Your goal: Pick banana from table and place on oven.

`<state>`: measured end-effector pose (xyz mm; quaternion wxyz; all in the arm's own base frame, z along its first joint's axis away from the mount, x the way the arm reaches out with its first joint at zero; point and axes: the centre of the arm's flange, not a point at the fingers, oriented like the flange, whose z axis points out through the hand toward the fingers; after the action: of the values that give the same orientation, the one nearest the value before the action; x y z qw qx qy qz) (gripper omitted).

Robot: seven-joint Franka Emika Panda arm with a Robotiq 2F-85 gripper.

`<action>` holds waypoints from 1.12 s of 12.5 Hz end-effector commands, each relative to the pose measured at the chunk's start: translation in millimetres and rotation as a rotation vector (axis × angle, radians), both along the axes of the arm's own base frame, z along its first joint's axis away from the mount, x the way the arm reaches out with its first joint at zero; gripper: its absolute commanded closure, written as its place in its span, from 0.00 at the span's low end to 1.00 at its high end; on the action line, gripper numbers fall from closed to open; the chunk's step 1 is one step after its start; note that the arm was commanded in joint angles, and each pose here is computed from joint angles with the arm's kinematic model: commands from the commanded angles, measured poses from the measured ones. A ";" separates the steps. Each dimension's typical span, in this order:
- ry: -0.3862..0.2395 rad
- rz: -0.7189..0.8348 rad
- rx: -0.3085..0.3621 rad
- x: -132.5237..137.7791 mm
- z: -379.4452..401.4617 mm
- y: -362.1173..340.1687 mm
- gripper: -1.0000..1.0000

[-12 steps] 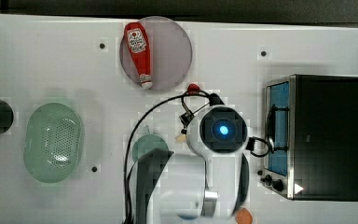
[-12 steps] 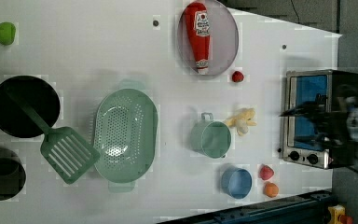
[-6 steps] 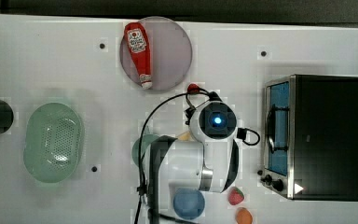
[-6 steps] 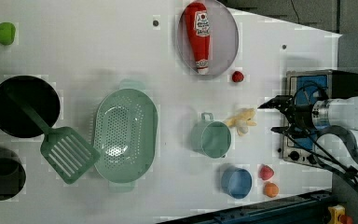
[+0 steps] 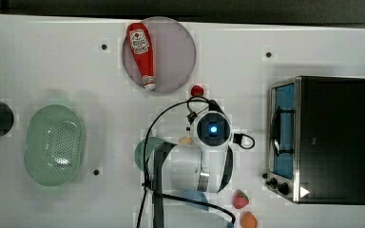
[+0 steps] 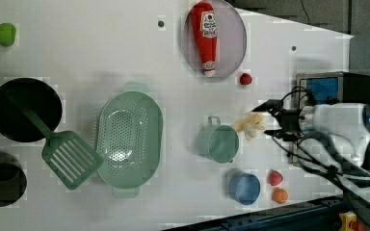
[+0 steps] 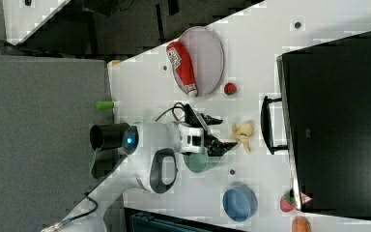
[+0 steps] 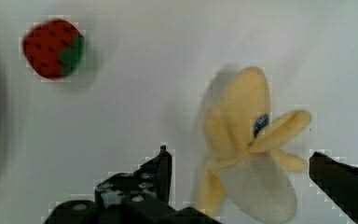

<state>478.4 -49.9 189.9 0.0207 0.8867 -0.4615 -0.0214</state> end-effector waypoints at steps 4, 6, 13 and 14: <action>-0.017 -0.014 -0.014 -11.3 -33.1 -9.0 0.41; -0.021 -0.015 -0.015 -10.5 -32.3 -9.7 0.64; -0.171 -0.011 -0.017 18.6 45.9 -8.7 0.75; -0.198 -0.009 -0.014 24.2 76.2 -7.3 0.75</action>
<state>469.7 -60.3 198.1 0.0149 0.8821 -0.4708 -0.0020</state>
